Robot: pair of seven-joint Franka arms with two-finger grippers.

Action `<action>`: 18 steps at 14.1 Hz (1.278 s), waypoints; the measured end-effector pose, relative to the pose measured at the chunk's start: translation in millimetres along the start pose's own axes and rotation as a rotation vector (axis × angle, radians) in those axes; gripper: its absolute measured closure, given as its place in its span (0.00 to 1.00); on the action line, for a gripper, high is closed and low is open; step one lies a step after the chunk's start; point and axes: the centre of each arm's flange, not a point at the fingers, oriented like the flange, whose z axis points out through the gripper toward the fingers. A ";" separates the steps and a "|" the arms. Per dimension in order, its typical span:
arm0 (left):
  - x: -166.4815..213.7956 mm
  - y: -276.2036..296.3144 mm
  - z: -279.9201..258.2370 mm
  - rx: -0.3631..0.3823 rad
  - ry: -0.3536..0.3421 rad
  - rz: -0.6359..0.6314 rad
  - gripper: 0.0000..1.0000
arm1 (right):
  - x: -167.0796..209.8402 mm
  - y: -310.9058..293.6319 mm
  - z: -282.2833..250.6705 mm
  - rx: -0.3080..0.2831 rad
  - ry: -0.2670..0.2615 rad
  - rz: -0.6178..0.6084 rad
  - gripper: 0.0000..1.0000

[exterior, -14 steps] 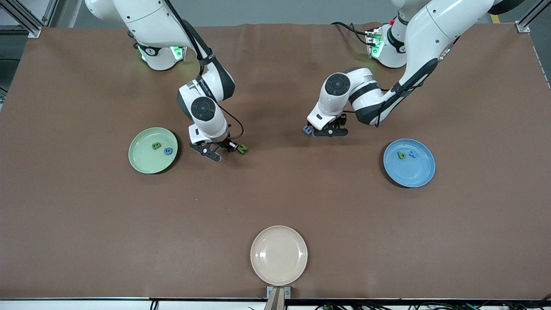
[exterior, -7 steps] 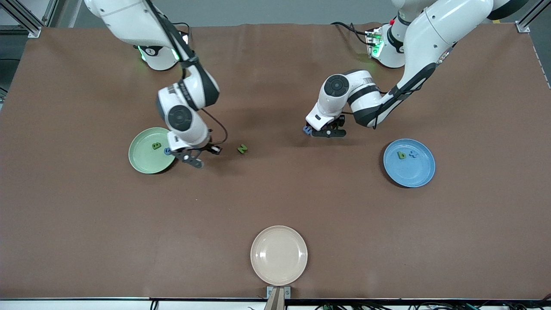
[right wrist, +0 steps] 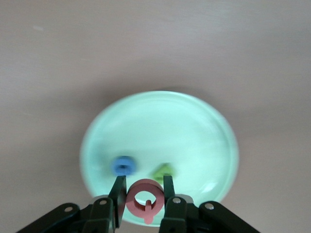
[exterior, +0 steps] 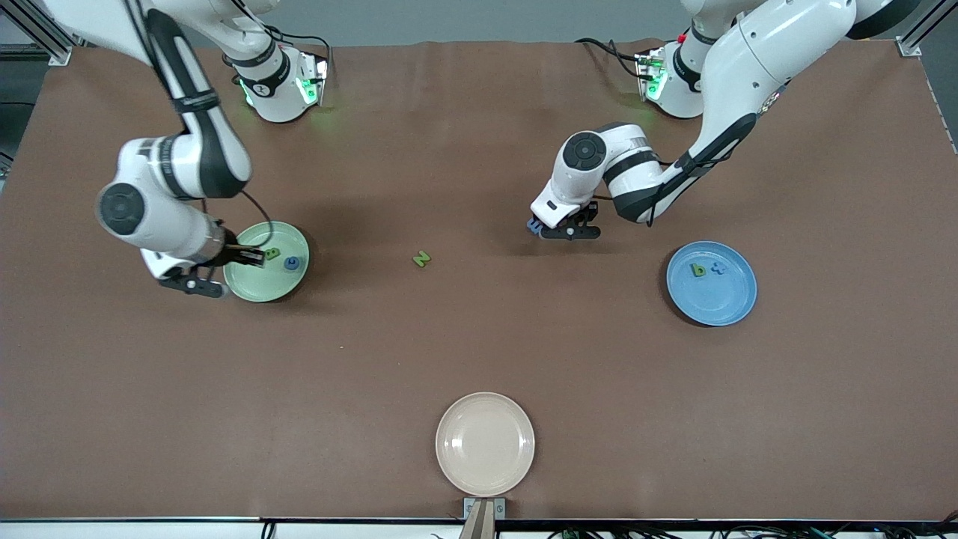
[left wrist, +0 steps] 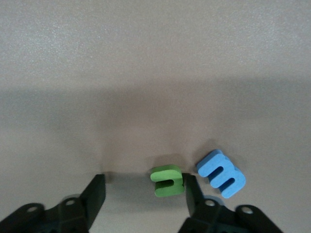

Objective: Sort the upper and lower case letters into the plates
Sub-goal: 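Carry the u to the blue plate while the right gripper reaches the N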

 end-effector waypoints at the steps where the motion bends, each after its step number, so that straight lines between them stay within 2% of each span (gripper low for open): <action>1: -0.2 0.1 0.5 0.000 -0.002 -0.001 0.36 | -3.0 12.7 7.6 0.003 -0.002 -0.008 0.65; 2: -0.4 0.2 1.0 -0.001 -0.003 -0.008 0.36 | -7.9 16.5 16.7 0.003 0.001 -0.016 0.65; 4: -0.1 2.4 -0.6 -0.009 0.000 -0.013 0.48 | -17.6 16.6 34.0 0.004 0.024 -0.028 0.65; 5: -0.1 2.5 -0.5 -0.009 0.000 -0.015 0.48 | -21.0 18.6 41.0 0.005 0.044 -0.036 0.65; 6: 0.0 3.2 -1.2 -0.011 0.001 -0.015 0.54 | -23.6 22.4 47.5 0.007 0.060 -0.039 0.65; 7: 0.0 3.2 -1.1 -0.011 0.001 -0.017 0.54 | -25.4 27.3 54.4 0.007 0.069 -0.040 0.65; 9: 0.3 4.7 -2.5 -0.013 0.003 -0.030 0.67 | -26.0 36.3 67.0 0.007 0.072 -0.041 0.65; 10: 0.1 4.9 -2.5 -0.013 0.003 -0.038 0.67 | -25.2 39.6 71.8 0.006 0.070 -0.039 0.65; 11: -0.1 5.7 -2.9 -0.014 0.004 -0.048 0.73 | -24.2 42.0 75.8 0.006 0.071 -0.035 0.65; 13: 0.1 6.1 -3.1 -0.013 0.005 -0.056 0.73 | -23.2 44.3 82.1 0.005 0.070 -0.031 0.65; 14: 2.0 5.7 -3.7 -0.014 0.007 -0.062 0.73 | -23.2 45.1 84.0 0.005 0.067 -0.029 0.60; 16: 14.8 1.6 -8.3 -0.002 0.018 -0.083 0.73 | -22.7 46.2 83.9 0.005 0.065 -0.027 0.41; 18: 37.3 -6.5 -20.3 0.038 0.034 -0.118 0.73 | -20.0 42.8 77.5 0.005 0.035 -0.027 0.21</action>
